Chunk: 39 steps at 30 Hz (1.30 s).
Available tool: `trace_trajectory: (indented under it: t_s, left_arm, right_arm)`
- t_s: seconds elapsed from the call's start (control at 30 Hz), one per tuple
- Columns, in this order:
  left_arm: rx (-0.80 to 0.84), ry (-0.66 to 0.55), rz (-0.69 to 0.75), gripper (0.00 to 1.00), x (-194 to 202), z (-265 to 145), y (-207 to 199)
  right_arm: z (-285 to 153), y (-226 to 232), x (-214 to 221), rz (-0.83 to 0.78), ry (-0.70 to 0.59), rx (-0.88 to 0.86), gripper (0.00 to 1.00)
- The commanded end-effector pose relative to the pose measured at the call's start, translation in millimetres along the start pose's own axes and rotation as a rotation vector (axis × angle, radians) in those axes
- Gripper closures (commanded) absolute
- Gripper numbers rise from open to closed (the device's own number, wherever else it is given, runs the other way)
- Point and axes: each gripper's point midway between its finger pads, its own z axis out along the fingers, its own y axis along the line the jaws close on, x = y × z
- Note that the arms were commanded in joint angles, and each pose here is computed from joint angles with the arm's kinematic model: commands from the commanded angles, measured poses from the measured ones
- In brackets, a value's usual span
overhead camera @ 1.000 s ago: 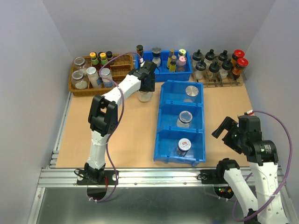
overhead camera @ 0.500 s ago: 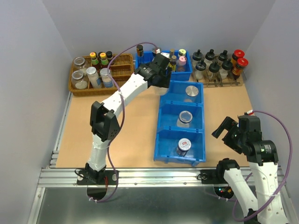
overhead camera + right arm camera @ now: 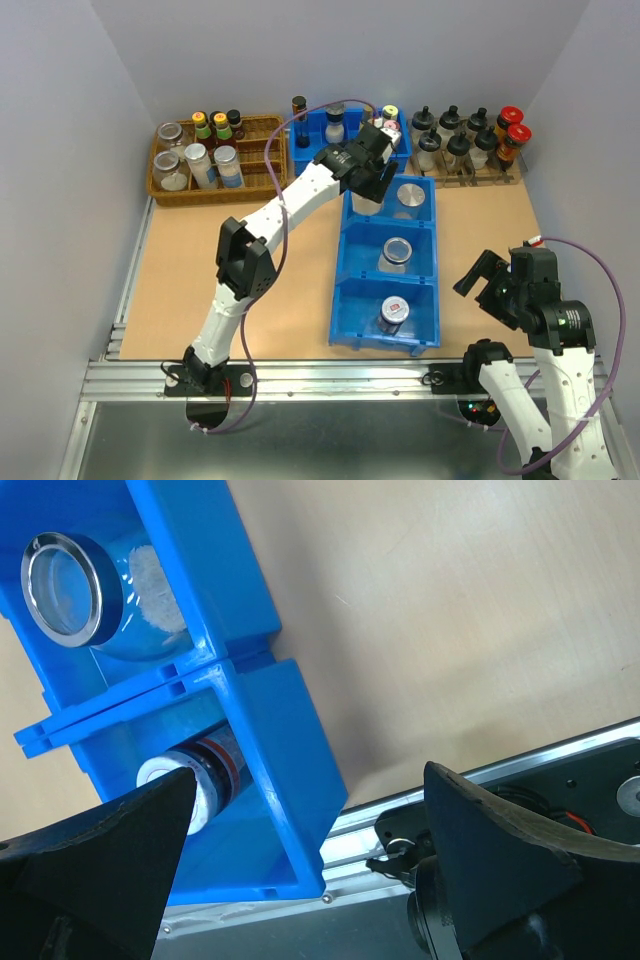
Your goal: Organize the condiment bottles
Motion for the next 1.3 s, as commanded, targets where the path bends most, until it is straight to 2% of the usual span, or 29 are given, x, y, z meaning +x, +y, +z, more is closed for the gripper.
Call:
trace_trajectory:
  t_s: [0.0,0.6,0.67,0.77,0.8,0.87,0.9,1.0,1.17,1.27]
  left_arm:
    - [-0.023,-0.063,0.054,1.00,-20,2,9]
    - [0.032,0.006,0.156,1.00,12,64,2]
    - [0.044,0.016,0.155,0.96,15,67,2]
    - [0.057,0.018,0.152,0.80,16,69,0]
    - [0.062,0.016,0.150,0.68,15,68,-1]
    - [0.062,0.010,0.148,0.53,13,66,-1]
    - [0.055,0.006,0.146,0.41,12,66,0]
    - [0.036,-0.002,0.143,0.29,10,64,3]
    - [-0.003,0.004,0.130,0.22,9,57,11]
    - [0.002,-0.020,0.111,0.01,2,47,12]
  right_arm:
    - [2,3,-5,0.010,-0.032,-0.015,0.00]
    - [3,3,-5,0.004,-0.025,-0.014,0.00]
    - [3,3,-5,0.004,-0.025,-0.014,0.00]
    - [3,3,-5,0.003,-0.023,-0.012,0.00]
    - [3,3,-5,0.004,-0.024,-0.013,0.00]
    - [3,3,-5,0.003,-0.024,-0.011,0.00]
    - [3,3,-5,0.005,-0.022,-0.011,0.00]
    - [3,3,-5,0.007,-0.024,-0.011,0.00]
    - [3,3,-5,0.010,-0.026,-0.010,0.00]
    - [2,3,-5,0.011,-0.028,-0.012,0.00]
